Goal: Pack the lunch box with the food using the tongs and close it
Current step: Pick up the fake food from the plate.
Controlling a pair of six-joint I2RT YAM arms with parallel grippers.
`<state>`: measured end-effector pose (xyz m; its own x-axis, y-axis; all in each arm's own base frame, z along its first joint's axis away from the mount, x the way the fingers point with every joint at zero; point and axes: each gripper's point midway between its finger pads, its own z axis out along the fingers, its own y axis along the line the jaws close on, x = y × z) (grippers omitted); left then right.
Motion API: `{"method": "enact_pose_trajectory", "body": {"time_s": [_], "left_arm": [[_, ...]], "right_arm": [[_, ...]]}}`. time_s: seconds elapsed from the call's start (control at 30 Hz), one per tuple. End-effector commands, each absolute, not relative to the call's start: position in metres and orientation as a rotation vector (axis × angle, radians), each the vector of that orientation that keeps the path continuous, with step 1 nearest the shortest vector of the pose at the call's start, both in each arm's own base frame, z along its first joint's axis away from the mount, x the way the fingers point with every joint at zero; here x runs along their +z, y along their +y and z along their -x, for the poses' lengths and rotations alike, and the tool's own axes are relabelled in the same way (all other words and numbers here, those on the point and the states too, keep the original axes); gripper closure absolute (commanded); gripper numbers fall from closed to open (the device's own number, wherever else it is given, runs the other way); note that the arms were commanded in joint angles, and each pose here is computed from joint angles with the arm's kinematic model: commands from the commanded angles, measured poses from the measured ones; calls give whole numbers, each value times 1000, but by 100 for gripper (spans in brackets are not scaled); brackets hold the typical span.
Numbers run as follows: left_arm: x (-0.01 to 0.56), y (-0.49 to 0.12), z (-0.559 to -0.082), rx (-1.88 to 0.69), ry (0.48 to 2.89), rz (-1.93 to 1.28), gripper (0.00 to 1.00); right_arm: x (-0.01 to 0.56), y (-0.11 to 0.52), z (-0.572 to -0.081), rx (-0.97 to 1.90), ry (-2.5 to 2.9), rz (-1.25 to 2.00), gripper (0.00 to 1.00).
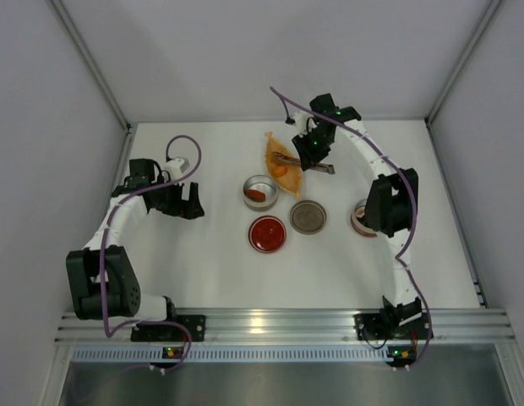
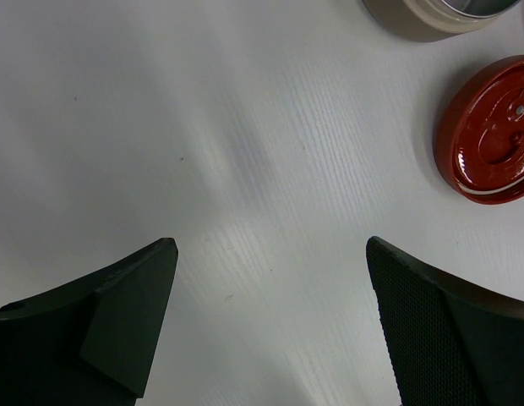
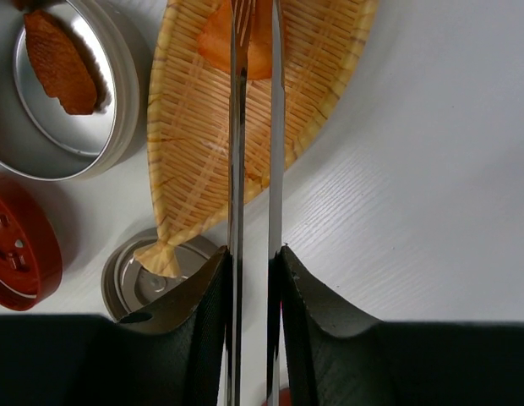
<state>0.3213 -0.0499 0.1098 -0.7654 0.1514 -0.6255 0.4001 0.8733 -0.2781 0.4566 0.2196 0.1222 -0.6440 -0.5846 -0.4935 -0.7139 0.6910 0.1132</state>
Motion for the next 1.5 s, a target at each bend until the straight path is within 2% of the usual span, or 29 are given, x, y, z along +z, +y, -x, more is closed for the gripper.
{"method": "enact_pose_trajectory", "body": {"time_s": [0.0,0.5,1.2,1.27,1.4,1.47], "left_arm": [[113,-51,-330,-525,2384,-426,2],[119,-51,-330,-519,2372,-422,2],[124,-51,-329,-518,2363,-421,2],[123,-51,-329,-519,2366,-420,2],[124,-50,-327,-510,2367,-423,2],[123,-50,-327,-505,2368,-427,2]], "right_arm": [[139,230,-457,448,2426,1037,74],[182,231,-455,456,2333,1008,92],[224,226,-446,472,2266,966,100],[223,225,-443,465,2275,979,97],[215,216,-433,448,2304,1036,79],[217,212,-428,427,2290,1074,73]]}}
